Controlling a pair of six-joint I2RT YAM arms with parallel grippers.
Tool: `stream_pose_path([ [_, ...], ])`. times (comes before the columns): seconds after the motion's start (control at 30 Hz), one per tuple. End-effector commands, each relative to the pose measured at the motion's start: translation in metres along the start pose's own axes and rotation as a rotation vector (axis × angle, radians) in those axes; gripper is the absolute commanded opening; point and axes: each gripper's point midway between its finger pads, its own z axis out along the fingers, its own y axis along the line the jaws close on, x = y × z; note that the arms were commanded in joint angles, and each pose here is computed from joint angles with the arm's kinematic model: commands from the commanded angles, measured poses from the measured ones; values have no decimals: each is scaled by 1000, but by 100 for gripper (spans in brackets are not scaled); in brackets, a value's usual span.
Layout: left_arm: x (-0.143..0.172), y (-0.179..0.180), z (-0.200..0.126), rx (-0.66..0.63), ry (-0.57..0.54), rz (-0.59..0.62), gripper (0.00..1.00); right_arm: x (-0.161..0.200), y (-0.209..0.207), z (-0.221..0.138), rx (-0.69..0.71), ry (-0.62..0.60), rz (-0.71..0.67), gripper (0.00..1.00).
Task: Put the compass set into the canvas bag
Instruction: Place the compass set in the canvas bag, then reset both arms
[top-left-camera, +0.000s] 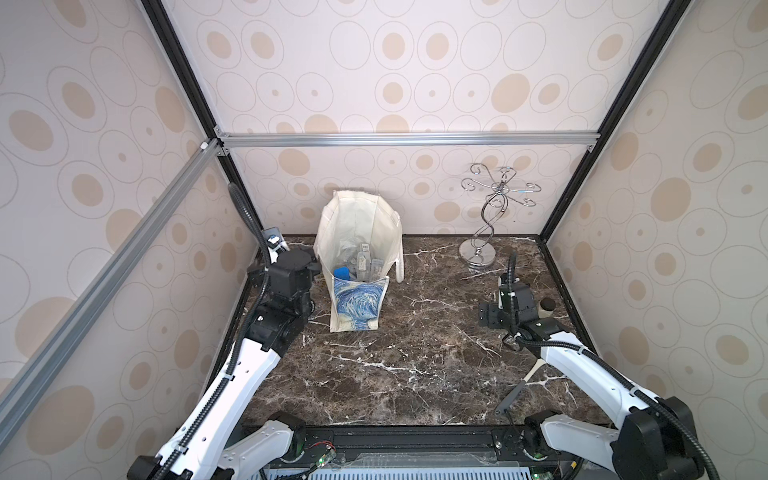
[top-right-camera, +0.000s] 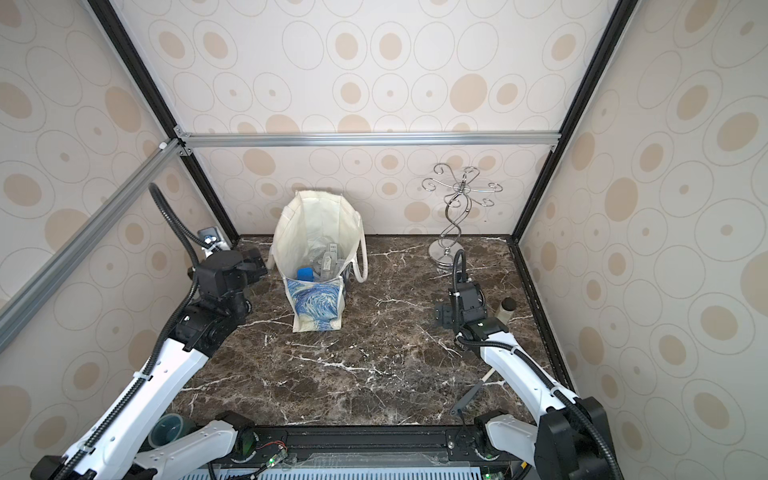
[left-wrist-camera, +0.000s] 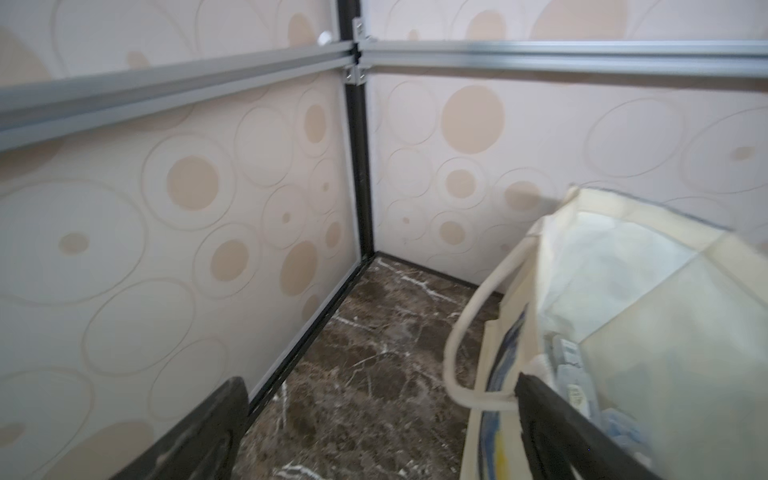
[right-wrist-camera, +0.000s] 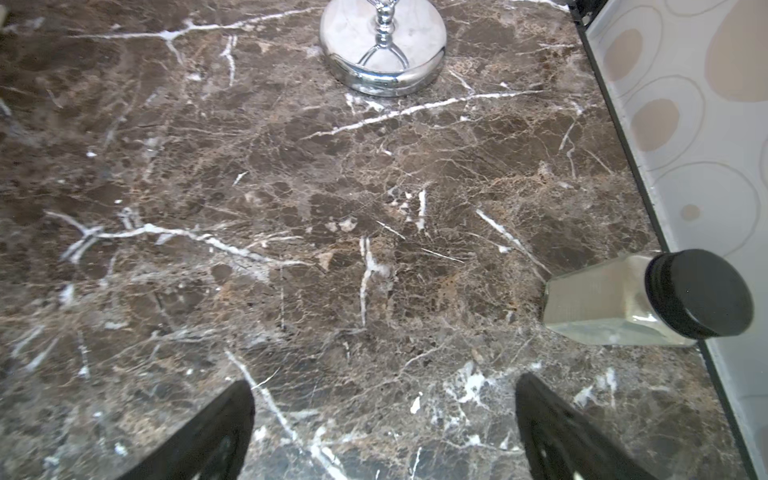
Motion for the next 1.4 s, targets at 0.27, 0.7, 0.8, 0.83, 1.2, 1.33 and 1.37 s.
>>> stream_pose_path([
  [0.27,140,32,43,-116,178,8,100,-3,-16,47,78,-111,-43,100],
  [0.7,148,36,61,-43,-47,-50,100,-9,-28,75,-33,-398,15,100],
  [0.8,155,33,69,-19,-74,-64,100,-11,-34,81,7,-383,37,100],
  [0.83,159,34,73,-23,-74,-65,100,-9,-37,83,20,-350,41,100],
  [1.2,189,21,101,44,-69,-20,100,-11,-37,83,20,-352,43,100],
  [1.33,181,25,83,101,-212,-29,100,-11,-37,83,21,-354,44,100],
  [1.37,178,22,78,132,-232,-31,100,-11,-37,83,21,-354,44,100],
])
